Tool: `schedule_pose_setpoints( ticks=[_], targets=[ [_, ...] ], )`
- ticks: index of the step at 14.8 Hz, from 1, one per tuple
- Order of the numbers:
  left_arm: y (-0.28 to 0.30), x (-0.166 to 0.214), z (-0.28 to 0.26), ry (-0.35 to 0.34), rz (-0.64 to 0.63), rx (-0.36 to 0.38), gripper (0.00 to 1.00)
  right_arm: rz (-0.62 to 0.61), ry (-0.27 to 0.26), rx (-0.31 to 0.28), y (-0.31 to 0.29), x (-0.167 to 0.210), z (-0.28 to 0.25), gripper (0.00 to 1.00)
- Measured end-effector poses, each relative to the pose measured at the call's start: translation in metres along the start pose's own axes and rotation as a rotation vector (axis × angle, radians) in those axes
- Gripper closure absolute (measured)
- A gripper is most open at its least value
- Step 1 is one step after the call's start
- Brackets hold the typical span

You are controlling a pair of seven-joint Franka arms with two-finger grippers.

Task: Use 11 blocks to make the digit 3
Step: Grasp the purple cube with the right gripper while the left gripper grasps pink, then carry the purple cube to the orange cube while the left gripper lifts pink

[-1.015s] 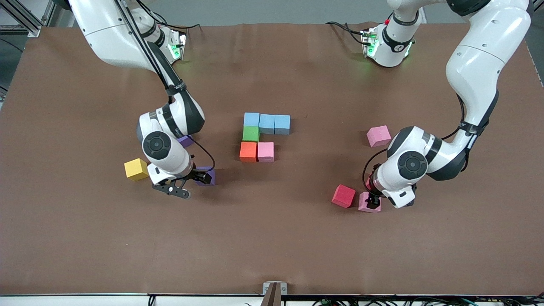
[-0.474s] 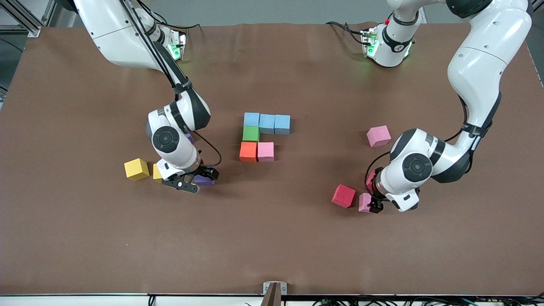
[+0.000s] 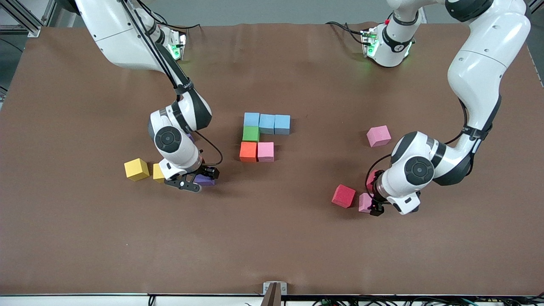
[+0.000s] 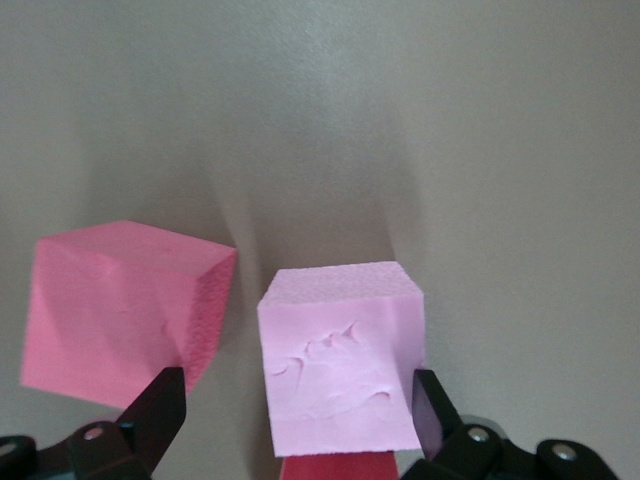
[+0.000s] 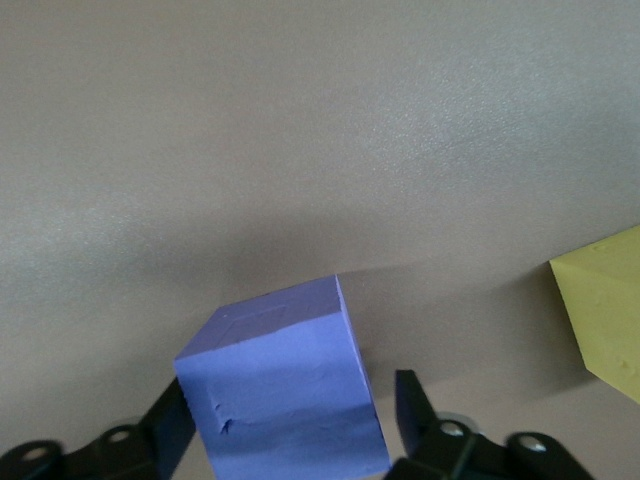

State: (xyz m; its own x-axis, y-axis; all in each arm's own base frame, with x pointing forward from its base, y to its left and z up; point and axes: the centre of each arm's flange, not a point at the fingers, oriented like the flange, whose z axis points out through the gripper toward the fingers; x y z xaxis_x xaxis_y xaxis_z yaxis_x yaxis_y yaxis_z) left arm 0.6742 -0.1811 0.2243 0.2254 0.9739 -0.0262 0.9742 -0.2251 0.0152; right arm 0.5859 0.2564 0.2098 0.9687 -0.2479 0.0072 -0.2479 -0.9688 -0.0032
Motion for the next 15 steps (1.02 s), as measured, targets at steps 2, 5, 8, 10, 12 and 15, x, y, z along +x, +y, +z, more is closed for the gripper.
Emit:
schedule_pose_setpoints(
  ticks=[2,5,8,10,12,15],
  targets=[
    [0.003,0.0,0.001,-0.011,-0.004,-0.017,0.0,-0.023,0.0,0.0,0.0,0.0,0.0,0.21],
    [0.005,0.0,0.003,-0.006,-0.004,-0.02,0.0,-0.054,0.001,0.0,0.001,0.001,0.0,0.26],
    [0.007,-0.001,0.005,-0.001,-0.002,-0.03,0.0,-0.063,0.004,0.002,0.0,0.001,0.0,0.32],
    [0.009,0.0,0.004,0.0,-0.004,-0.036,0.0,-0.064,0.006,0.004,0.0,0.001,-0.002,0.39],
    [0.01,0.002,0.003,0.001,-0.008,-0.042,0.0,-0.068,0.007,0.004,-0.001,0.001,-0.002,0.41],
    [0.013,0.007,0.001,0.004,-0.016,-0.049,0.0,-0.106,0.01,0.011,-0.018,-0.011,-0.004,0.43]
  ],
)
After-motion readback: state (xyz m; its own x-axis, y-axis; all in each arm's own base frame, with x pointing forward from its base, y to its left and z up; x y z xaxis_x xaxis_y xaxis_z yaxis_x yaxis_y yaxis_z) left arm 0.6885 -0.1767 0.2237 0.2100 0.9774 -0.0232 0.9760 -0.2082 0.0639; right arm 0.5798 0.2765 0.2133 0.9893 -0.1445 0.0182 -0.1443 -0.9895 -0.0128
